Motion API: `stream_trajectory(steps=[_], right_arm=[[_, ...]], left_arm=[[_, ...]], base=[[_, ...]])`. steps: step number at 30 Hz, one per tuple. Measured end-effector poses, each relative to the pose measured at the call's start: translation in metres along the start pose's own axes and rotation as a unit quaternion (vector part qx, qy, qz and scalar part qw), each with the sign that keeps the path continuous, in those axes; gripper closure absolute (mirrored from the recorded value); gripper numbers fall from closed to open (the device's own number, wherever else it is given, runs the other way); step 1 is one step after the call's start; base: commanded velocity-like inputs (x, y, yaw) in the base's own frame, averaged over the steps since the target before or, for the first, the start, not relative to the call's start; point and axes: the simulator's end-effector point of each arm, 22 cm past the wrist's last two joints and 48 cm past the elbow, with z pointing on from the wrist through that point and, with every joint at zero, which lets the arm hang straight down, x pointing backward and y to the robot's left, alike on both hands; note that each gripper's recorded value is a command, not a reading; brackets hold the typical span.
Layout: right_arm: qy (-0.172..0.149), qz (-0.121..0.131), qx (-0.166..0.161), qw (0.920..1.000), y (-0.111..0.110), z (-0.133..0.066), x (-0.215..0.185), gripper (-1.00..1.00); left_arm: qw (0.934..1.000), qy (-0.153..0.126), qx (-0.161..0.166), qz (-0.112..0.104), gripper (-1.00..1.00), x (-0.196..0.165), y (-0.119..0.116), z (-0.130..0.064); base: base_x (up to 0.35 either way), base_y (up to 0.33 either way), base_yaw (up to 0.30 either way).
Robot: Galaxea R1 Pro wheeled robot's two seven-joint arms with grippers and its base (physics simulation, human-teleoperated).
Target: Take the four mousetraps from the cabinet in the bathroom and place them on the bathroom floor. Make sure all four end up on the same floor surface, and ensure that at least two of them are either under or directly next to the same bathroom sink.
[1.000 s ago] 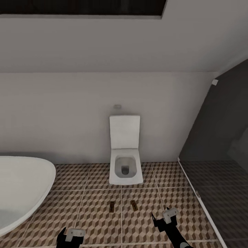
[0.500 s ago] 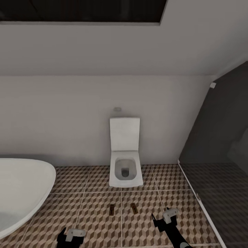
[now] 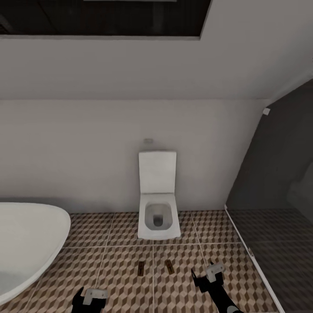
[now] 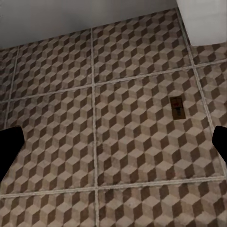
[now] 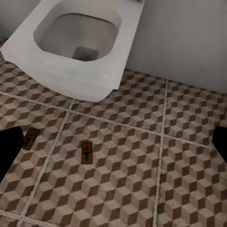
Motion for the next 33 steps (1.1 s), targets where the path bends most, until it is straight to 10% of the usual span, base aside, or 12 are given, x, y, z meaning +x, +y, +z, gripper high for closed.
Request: stream_trajectory(steps=[33], right_arm=[[-0.025,-0.004,0.006,0.9997,-0.006,-0.002,-0.026,-1.0]], left_arm=[[0.9997,-0.026,-0.004,-0.003,-1.0,-0.025,0.003,-0.002]], base=[[0.0,0.0,0.0]])
